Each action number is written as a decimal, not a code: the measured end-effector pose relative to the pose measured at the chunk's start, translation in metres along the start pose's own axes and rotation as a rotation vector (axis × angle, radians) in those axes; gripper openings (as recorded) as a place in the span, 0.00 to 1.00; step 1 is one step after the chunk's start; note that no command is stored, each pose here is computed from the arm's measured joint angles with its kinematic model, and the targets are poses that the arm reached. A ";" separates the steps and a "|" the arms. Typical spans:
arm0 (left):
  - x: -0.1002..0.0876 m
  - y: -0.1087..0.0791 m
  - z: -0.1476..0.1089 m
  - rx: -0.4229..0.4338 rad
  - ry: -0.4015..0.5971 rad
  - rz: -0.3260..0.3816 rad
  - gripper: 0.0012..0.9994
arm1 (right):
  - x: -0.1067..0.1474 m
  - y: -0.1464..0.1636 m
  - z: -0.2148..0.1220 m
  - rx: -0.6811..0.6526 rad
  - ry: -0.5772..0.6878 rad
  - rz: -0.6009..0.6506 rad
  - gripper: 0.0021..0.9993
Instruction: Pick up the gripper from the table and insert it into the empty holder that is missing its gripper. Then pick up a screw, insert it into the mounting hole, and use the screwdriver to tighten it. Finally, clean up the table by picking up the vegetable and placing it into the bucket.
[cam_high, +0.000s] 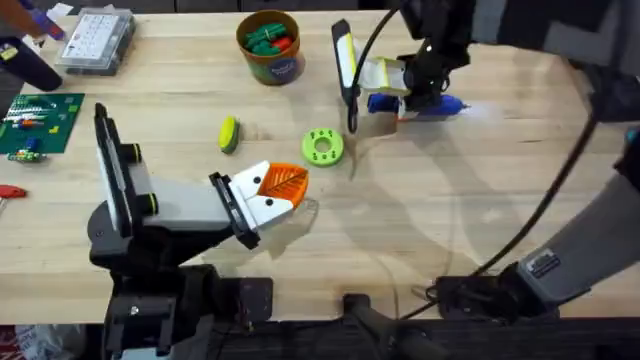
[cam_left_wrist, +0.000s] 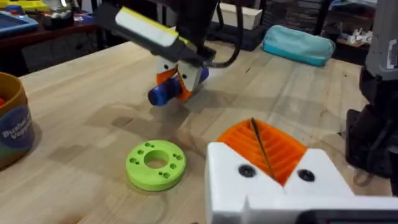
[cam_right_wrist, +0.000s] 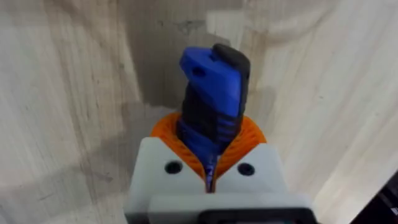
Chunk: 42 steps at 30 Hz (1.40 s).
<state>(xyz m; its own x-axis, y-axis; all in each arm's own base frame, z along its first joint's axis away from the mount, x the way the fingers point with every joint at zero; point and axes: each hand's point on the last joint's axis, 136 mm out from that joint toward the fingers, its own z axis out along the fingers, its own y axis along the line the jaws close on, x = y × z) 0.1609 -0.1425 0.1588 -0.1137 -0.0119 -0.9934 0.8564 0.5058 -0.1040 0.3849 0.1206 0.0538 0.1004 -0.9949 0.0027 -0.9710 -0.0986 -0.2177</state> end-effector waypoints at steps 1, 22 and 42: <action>0.000 0.000 0.000 -0.001 0.000 0.000 0.00 | 0.001 0.001 0.005 -0.008 0.007 -0.004 0.01; -0.001 0.003 0.000 -0.020 -0.004 0.008 0.99 | -0.011 -0.016 -0.036 0.110 0.001 0.231 1.00; -0.071 0.051 -0.018 -0.380 0.148 -0.283 0.99 | -0.012 -0.010 -0.189 0.316 -0.232 0.886 1.00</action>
<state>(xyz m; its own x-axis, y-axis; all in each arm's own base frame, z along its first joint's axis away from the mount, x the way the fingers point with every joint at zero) 0.2041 -0.1006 0.2253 -0.4093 -0.0857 -0.9084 0.5403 0.7795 -0.3170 0.3521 0.1294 0.2401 -0.5667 -0.6741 -0.4737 -0.6154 0.7286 -0.3007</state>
